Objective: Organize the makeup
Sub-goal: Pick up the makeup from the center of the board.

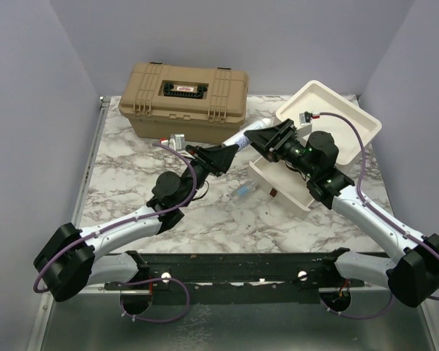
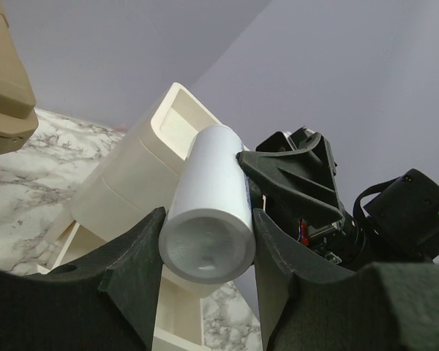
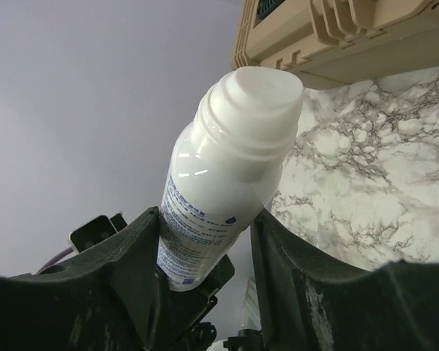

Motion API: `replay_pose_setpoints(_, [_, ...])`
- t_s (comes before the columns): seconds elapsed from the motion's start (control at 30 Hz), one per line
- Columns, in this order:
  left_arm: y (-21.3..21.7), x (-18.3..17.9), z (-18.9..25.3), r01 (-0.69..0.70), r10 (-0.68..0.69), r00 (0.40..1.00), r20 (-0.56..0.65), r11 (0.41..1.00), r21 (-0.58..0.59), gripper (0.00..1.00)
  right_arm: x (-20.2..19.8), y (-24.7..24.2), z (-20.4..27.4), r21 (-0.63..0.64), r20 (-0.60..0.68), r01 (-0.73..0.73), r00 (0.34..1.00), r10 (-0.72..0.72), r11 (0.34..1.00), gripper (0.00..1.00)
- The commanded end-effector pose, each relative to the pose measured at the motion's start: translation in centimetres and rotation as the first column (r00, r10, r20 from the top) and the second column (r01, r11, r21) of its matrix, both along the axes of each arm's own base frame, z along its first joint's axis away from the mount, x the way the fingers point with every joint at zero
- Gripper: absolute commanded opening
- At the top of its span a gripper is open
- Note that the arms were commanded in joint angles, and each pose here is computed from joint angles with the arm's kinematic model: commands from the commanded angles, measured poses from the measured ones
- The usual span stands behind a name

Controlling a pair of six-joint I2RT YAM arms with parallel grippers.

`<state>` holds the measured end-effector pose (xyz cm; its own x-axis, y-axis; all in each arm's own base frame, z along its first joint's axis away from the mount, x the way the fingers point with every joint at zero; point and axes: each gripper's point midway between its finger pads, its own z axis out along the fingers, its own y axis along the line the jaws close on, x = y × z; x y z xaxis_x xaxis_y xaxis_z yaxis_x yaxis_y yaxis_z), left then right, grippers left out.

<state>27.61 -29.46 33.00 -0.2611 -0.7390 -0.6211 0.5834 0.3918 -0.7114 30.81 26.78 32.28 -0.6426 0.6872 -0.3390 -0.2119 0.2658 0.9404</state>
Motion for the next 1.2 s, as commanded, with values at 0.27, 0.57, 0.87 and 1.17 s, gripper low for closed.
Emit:
replay_pose_setpoints(0.27, [-1.3, -1.8, 2.7, 0.119, -0.112, 0.991, 0.076, 0.99, -0.081, 0.0, -1.2, 2.5, 1.2, -0.029, 0.07, -0.157, 0.985, 0.159, 0.987, 0.33])
replay_pose_setpoints(0.57, [-1.3, -2.0, 2.6, 0.126, -0.12, 0.99, 0.08, 0.989, -0.08, 0.0, -1.1, 2.6, 1.1, -0.026, 0.071, -0.16, 0.984, 0.162, 0.987, 0.35])
replay_pose_setpoints(0.87, [-1.8, -2.1, 2.5, 0.146, -0.14, 0.987, 0.078, 0.986, -0.079, 0.0, -1.1, 2.8, 1.0, -0.051, 0.08, -0.176, 0.981, 0.179, 0.983, 0.55])
replay_pose_setpoints(1.17, [-1.1, -2.5, 2.9, 0.132, -0.123, 0.988, 0.096, 0.986, -0.101, 0.0, -1.3, 2.9, 1.5, -0.068, 0.113, -0.189, 0.974, 0.196, 0.98, 0.37])
